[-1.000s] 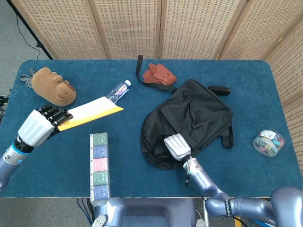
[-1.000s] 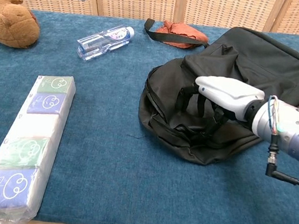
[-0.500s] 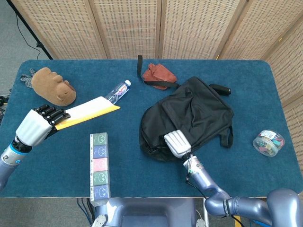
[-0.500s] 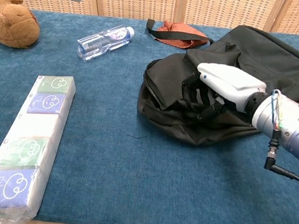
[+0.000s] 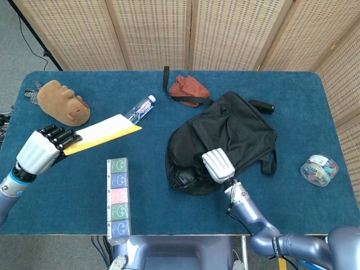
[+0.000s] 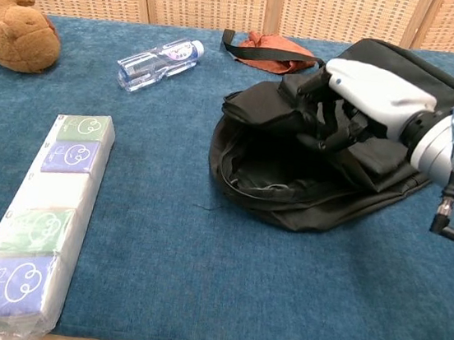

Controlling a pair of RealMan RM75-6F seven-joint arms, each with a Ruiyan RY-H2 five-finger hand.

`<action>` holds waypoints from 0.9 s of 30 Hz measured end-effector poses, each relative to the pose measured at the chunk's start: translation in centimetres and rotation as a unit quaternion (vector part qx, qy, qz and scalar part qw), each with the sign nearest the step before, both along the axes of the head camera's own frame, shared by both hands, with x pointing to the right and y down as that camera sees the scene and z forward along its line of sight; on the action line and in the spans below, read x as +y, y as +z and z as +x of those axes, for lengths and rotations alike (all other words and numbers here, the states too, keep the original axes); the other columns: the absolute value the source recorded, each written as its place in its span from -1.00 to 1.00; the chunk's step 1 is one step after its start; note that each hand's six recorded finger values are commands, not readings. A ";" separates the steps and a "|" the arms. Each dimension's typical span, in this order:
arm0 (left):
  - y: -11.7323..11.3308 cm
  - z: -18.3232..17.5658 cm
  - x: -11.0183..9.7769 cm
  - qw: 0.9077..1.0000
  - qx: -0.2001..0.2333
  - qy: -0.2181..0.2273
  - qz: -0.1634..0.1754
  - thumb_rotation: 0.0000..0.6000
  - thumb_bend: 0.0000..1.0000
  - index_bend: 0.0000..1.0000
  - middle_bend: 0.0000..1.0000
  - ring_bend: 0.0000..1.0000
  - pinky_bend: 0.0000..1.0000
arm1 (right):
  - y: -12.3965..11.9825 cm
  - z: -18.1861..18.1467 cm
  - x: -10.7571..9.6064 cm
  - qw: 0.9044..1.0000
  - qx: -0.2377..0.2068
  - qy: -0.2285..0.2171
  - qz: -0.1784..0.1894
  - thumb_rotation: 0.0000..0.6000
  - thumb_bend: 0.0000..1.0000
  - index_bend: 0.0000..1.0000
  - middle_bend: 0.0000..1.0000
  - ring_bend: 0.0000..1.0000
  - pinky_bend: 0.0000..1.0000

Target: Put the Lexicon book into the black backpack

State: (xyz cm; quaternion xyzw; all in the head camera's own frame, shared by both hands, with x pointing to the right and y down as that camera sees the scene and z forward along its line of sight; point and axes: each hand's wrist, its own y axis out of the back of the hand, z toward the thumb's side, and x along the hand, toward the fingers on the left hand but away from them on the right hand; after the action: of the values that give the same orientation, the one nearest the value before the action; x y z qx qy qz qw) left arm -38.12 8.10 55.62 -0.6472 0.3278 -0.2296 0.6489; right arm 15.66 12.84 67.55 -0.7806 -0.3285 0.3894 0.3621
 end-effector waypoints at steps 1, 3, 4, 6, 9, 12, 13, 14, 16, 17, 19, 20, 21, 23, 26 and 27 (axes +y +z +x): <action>0.0 0.0 0.0 1.000 0.000 0.001 0.001 1.00 0.32 0.72 0.35 0.22 0.39 | -0.2 0.2 -0.3 1.000 -0.005 0.006 0.001 1.00 0.85 0.20 0.26 0.31 0.79; -0.1 0.2 0.0 1.000 0.001 0.004 0.004 1.00 0.33 0.72 0.35 0.22 0.39 | -0.6 0.6 -1.0 1.000 -0.013 0.019 0.003 1.00 0.85 0.20 0.26 0.31 0.79; -0.1 0.3 0.0 1.000 0.002 0.005 0.004 1.00 0.33 0.72 0.35 0.22 0.39 | -1.0 1.0 -1.5 0.999 -0.018 0.028 0.005 1.00 0.85 0.20 0.26 0.31 0.79; -0.2 0.5 0.0 1.000 0.004 0.007 0.006 1.00 0.33 0.72 0.35 0.22 0.39 | -1.5 1.6 -2.4 0.999 -0.026 0.044 0.010 1.00 0.85 0.21 0.27 0.31 0.79; -0.3 0.9 -0.1 1.000 0.008 0.011 0.007 1.00 0.33 0.72 0.35 0.22 0.39 | -2.7 2.9 -4.2 0.997 -0.033 0.068 0.025 1.00 0.85 0.22 0.27 0.31 0.80; -0.3 1.3 -0.1 1.000 0.012 0.015 0.008 1.00 0.33 0.72 0.35 0.22 0.39 | -3.8 4.3 -5.9 0.994 -0.039 0.096 0.043 1.00 0.85 0.22 0.27 0.31 0.80; -0.4 1.4 0.0 1.000 0.013 0.017 0.009 1.00 0.33 0.72 0.35 0.22 0.39 | -4.3 4.9 -6.6 0.992 -0.040 0.109 0.052 1.00 0.85 0.22 0.27 0.31 0.80; -0.4 1.5 0.1 1.000 0.013 0.020 0.009 1.00 0.33 0.72 0.35 0.22 0.39 | -4.6 5.4 -7.1 0.990 -0.042 0.120 0.059 1.00 0.85 0.22 0.27 0.31 0.80; -0.5 1.7 0.3 1.000 0.014 0.026 0.010 1.00 0.33 0.72 0.35 0.22 0.39 | -5.3 6.7 -8.3 0.985 -0.043 0.147 0.075 1.00 0.85 0.22 0.27 0.31 0.80; -0.5 1.9 0.5 0.999 0.016 0.031 0.009 1.00 0.33 0.72 0.35 0.22 0.39 | -5.6 7.3 -8.7 0.983 -0.042 0.157 0.082 1.00 0.85 0.22 0.27 0.31 0.80; -0.5 2.3 0.9 0.999 0.018 0.040 0.010 1.00 0.33 0.72 0.35 0.22 0.39 | -6.3 8.5 -9.5 0.980 -0.037 0.171 0.094 1.00 0.85 0.22 0.27 0.31 0.80; -0.5 2.6 1.1 0.999 0.018 0.046 0.011 1.00 0.33 0.72 0.35 0.22 0.39 | -6.5 8.8 -9.7 0.979 -0.035 0.174 0.098 1.00 0.85 0.22 0.27 0.31 0.80; -0.4 2.9 1.2 0.998 0.017 0.051 0.012 1.00 0.33 0.72 0.35 0.22 0.39 | -6.8 9.1 -9.8 0.979 -0.033 0.175 0.101 1.00 0.85 0.22 0.27 0.31 0.80; -0.2 3.7 1.5 0.998 0.016 0.063 0.015 1.00 0.33 0.72 0.35 0.22 0.39 | -7.3 9.5 -10.0 0.978 -0.032 0.175 0.104 1.00 0.85 0.22 0.27 0.31 0.80; 0.2 5.6 1.8 0.996 0.016 0.083 0.020 1.00 0.33 0.72 0.35 0.22 0.39 | -7.8 9.4 -9.8 0.979 -0.043 0.176 0.098 1.00 0.85 0.22 0.27 0.31 0.80; 0.4 6.2 1.8 0.996 0.015 0.089 0.022 1.00 0.33 0.72 0.35 0.22 0.39 | -8.0 9.3 -9.8 0.979 -0.047 0.175 0.095 1.00 0.85 0.22 0.27 0.31 0.80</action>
State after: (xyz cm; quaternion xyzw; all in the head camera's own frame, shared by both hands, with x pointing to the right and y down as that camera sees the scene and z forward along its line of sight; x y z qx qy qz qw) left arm -31.88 9.92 56.02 -0.6627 0.2841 -0.1538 0.6756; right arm 24.99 3.07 59.57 -0.6903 -0.5122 0.3771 0.3449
